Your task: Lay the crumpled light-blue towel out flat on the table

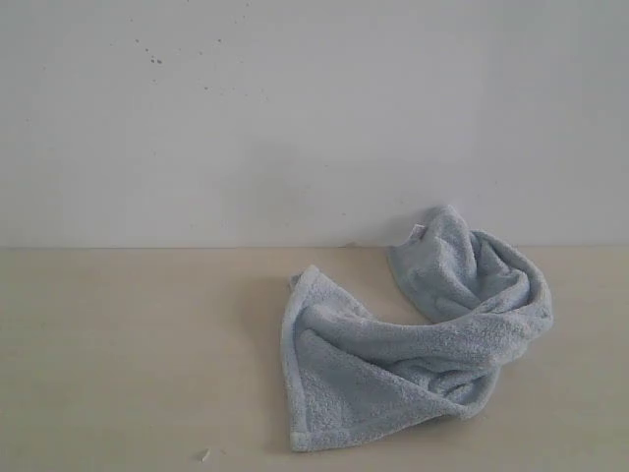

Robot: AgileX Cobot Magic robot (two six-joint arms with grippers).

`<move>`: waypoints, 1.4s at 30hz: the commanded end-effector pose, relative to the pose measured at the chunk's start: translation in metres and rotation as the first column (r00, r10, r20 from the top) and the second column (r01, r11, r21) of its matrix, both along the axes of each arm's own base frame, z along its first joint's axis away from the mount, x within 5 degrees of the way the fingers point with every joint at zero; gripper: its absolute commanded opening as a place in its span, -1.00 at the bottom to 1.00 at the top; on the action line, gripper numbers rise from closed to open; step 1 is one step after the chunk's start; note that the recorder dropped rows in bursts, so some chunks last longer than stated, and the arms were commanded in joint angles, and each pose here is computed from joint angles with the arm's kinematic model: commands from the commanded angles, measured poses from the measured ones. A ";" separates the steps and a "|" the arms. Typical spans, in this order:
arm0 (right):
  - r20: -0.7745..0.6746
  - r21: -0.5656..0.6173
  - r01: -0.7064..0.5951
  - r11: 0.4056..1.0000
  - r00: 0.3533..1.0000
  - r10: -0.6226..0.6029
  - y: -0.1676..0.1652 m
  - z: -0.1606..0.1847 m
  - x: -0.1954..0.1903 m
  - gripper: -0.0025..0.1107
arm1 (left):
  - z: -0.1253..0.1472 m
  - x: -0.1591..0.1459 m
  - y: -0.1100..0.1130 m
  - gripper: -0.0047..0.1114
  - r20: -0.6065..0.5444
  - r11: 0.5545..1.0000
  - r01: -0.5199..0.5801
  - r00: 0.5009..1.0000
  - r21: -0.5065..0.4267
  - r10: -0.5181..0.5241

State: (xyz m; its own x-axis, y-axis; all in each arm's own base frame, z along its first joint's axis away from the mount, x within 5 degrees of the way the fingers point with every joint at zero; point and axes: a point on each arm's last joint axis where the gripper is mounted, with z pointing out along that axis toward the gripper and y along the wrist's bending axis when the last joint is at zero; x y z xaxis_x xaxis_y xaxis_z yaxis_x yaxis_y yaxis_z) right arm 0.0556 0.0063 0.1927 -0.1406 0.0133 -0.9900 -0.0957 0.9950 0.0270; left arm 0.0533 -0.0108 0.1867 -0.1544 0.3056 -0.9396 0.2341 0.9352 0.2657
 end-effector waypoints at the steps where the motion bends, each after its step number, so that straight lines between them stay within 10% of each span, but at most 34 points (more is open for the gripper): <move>1: 0.007 -0.004 0.000 1.000 1.000 0.000 0.000 0.001 0.000 -0.96 | 0.000 0.000 0.000 -0.85 0.008 1.000 -0.001 1.000 -0.014 0.001; 4: 0.007 -0.004 0.000 1.000 1.000 0.000 0.000 0.001 0.000 -0.96 | 0.006 0.001 0.001 -0.85 0.084 0.999 -0.006 0.997 0.046 0.002; 6: 0.007 -0.004 0.000 1.000 1.000 0.000 0.000 0.001 0.000 -0.96 | 0.015 0.002 0.000 -0.85 0.154 0.993 -0.008 0.988 -0.118 0.026; 9: 0.007 -0.004 0.000 1.000 1.000 0.000 0.000 0.001 0.000 -0.96 | 0.025 0.002 0.001 -0.85 0.109 0.729 -0.007 0.988 -0.684 0.113; 12: 0.007 -0.004 0.000 1.000 1.000 0.000 0.000 0.001 0.000 -0.96 | 0.028 0.002 0.003 -0.85 0.054 0.498 -0.018 0.990 -0.867 0.130; 25: 0.007 -0.004 0.000 1.000 1.000 0.000 0.000 0.001 0.000 -0.96 | 0.039 0.001 0.013 -0.85 0.172 0.465 0.043 0.956 -0.884 0.238; 26: 0.007 -0.004 0.000 1.000 1.000 0.000 0.000 0.001 0.000 -0.96 | 0.040 0.001 0.013 -0.85 0.153 0.393 0.048 0.958 -0.918 0.241; 29: 0.007 -0.004 0.000 1.000 1.000 0.000 0.000 0.001 0.000 -0.96 | 0.042 0.001 0.012 -0.85 0.024 -0.048 0.033 0.986 -0.998 0.166; 31: 0.007 -0.004 0.000 1.000 1.000 0.000 0.000 0.001 0.000 -0.96 | 0.052 -0.002 0.012 -0.85 0.023 -0.196 0.047 0.992 -0.980 0.124; 35: 0.007 -0.004 0.000 1.000 1.000 0.000 0.000 0.001 0.000 -0.96 | 0.082 -0.010 0.015 -0.85 0.173 -0.127 0.195 0.970 -0.973 0.169; 42: 0.007 -0.004 -0.003 1.000 1.000 0.003 0.000 0.001 0.000 -0.96 | 0.125 -0.022 0.024 -0.85 0.338 -0.157 0.384 0.905 -0.910 0.259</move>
